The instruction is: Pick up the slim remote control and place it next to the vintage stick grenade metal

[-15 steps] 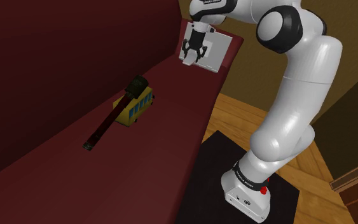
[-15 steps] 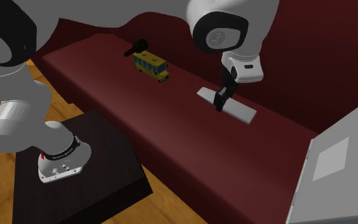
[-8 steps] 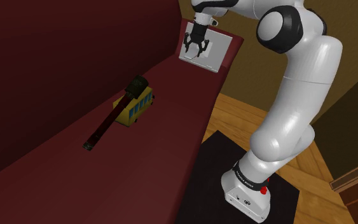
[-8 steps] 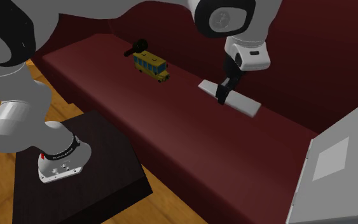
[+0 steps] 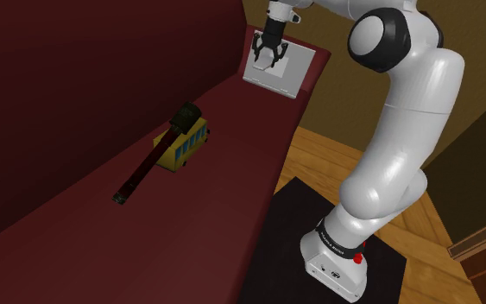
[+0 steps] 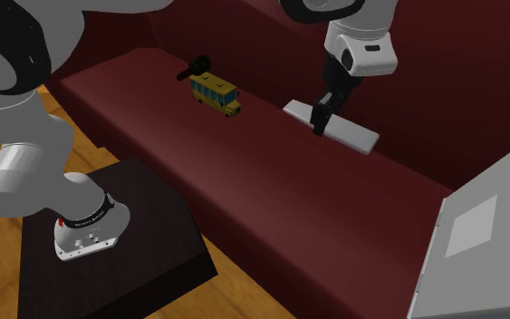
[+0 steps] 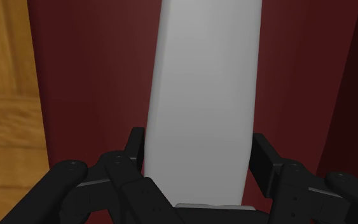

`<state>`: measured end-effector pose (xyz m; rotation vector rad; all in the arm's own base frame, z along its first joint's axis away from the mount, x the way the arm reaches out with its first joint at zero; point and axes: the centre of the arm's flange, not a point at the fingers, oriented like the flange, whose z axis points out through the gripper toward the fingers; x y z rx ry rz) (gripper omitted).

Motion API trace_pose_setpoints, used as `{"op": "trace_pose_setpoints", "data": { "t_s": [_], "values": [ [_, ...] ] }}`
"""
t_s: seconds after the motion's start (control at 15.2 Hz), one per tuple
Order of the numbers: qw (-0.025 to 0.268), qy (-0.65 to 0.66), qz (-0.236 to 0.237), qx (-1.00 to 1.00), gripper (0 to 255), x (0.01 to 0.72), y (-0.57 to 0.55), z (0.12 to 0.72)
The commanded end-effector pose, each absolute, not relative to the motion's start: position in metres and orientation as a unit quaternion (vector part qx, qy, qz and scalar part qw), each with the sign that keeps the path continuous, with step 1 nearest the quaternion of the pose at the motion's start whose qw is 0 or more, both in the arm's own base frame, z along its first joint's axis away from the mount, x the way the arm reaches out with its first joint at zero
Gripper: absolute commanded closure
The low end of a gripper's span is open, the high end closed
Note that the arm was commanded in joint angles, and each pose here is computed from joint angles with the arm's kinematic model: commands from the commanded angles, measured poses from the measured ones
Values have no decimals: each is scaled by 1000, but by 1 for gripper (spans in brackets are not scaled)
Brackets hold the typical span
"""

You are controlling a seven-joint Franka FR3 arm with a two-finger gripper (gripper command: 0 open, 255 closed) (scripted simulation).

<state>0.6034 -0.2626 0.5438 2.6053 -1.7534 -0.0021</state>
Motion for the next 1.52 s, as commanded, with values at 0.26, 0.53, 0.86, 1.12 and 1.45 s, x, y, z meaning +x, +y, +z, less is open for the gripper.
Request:
{"op": "trace_pose_setpoints", "data": {
  "t_s": [0.26, 0.53, 0.86, 1.12, 1.45],
  "values": [
    [1, -558, -1, 830, 255, 605, -264, 576],
    [1, -558, -1, 830, 255, 605, -264, 594],
    [1, -558, -1, 830, 255, 571, -207, 594],
    [1, -558, -1, 830, 255, 544, -162, 595],
    [1, -558, -1, 830, 255, 510, -105, 595]
  ]
}}
